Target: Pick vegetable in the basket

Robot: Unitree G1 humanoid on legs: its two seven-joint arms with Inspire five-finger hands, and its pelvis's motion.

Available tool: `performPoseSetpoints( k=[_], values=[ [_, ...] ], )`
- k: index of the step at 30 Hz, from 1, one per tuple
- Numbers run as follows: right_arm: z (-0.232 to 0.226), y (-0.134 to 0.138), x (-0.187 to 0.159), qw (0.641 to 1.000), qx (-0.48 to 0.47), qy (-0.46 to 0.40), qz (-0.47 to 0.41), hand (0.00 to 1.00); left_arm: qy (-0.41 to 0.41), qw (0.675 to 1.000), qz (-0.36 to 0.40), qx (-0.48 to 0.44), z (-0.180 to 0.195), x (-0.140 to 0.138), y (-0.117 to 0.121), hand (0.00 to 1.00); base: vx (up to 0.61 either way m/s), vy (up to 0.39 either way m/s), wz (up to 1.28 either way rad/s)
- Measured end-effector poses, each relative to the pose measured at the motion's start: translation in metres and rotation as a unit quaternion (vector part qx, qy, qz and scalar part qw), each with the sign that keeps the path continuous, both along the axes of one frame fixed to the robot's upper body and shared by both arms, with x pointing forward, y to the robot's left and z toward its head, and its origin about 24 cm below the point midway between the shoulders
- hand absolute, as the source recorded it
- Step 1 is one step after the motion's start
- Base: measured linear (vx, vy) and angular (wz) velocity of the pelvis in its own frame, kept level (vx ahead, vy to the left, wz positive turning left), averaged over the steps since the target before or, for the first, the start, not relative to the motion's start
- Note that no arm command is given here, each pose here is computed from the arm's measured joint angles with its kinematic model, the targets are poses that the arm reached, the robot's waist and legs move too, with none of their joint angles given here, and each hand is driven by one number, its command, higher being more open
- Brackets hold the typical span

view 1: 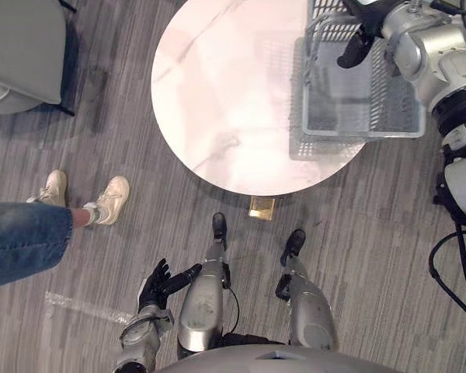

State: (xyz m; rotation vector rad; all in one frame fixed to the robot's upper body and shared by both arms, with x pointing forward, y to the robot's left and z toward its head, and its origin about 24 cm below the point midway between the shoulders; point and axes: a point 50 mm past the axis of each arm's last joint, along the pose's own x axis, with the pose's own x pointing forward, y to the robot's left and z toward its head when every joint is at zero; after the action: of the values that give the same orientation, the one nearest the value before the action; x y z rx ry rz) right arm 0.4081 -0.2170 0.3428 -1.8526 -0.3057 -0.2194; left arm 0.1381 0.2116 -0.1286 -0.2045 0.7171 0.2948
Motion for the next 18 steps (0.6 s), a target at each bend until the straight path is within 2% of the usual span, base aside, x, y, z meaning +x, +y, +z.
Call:
performPoseSetpoints(
  k=[5,6,16,18],
  values=[
    [0.014,-0.019,-0.008,0.999,0.004,-0.029,-0.025,1.0,-0.007,1.0,0.0,-0.01,0.001,0.004,-0.006,1.0,0.0,0.003,0.01],
    [0.015,-0.02,-0.008,0.999,0.002,-0.034,-0.027,0.0,-0.008,1.0,-0.002,-0.01,0.001,0.004,-0.007,1.0,0.0,0.0,0.0],
    [0.017,-0.024,-0.011,0.997,-0.059,-0.028,-0.048,0.0,-0.011,1.0,-0.007,-0.008,0.002,0.01,-0.008,1.0,-0.01,-0.001,-0.02],
    [0.004,-0.022,-0.007,0.995,-0.087,-0.002,-0.049,0.0,0.002,1.0,-0.009,-0.008,0.0,0.014,-0.008,1.0,-0.05,-0.019,-0.17]
  ],
)
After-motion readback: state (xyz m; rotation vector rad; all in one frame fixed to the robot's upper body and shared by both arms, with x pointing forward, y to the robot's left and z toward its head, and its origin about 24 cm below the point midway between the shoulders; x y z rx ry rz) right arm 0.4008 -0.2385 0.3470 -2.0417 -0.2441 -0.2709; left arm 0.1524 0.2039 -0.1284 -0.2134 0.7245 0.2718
